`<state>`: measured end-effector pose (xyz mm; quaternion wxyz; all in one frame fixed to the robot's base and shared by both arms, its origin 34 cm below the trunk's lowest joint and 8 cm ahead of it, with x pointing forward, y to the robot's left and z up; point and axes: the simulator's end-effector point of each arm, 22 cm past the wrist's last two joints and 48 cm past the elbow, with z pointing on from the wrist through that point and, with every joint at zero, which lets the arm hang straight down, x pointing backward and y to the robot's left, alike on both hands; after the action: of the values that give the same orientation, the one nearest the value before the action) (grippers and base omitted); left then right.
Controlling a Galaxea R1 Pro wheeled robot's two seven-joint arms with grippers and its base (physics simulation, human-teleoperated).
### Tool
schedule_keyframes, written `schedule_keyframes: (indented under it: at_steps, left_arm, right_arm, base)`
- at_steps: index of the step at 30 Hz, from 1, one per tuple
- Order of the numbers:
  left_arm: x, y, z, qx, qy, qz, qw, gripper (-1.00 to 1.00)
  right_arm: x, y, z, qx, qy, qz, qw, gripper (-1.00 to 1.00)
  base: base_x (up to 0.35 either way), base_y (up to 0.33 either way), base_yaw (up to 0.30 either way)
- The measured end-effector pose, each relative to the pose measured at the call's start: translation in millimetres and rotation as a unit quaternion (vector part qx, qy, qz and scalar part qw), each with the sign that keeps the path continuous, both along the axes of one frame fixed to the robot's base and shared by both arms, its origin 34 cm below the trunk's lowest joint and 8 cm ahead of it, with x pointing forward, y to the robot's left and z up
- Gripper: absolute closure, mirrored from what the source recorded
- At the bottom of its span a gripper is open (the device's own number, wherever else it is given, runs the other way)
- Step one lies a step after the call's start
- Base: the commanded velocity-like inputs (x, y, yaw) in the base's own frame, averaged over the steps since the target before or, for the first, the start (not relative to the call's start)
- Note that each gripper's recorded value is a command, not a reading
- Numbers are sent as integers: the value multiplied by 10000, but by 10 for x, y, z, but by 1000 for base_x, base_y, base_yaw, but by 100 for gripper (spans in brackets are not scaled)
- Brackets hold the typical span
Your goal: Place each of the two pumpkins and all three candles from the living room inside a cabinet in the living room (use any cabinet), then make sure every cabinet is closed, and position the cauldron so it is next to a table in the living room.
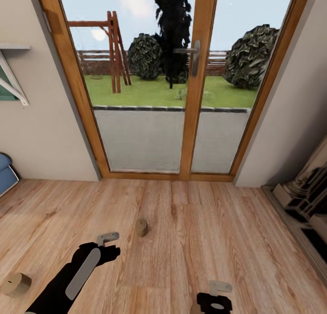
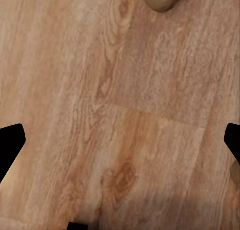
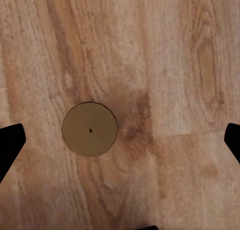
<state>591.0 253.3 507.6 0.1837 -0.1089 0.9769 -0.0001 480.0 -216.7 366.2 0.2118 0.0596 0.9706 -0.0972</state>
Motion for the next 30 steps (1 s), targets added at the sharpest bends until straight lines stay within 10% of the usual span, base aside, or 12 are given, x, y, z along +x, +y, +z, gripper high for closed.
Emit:
schedule_keyframes:
  at_steps: [9,30]
  left_arm:
    - [-22,-15,-173,-27,-11,2,10000,-100]
    - [-58,-64,-538,-148,-90,-14,9998,-100]
  right_arm:
    - [10,236,-208,490,-63,250,9985,-100]
    - [-53,234,-638,515,-117,211,9984,-100]
  base:
    - [0,0,0]
    - [0,0,0]
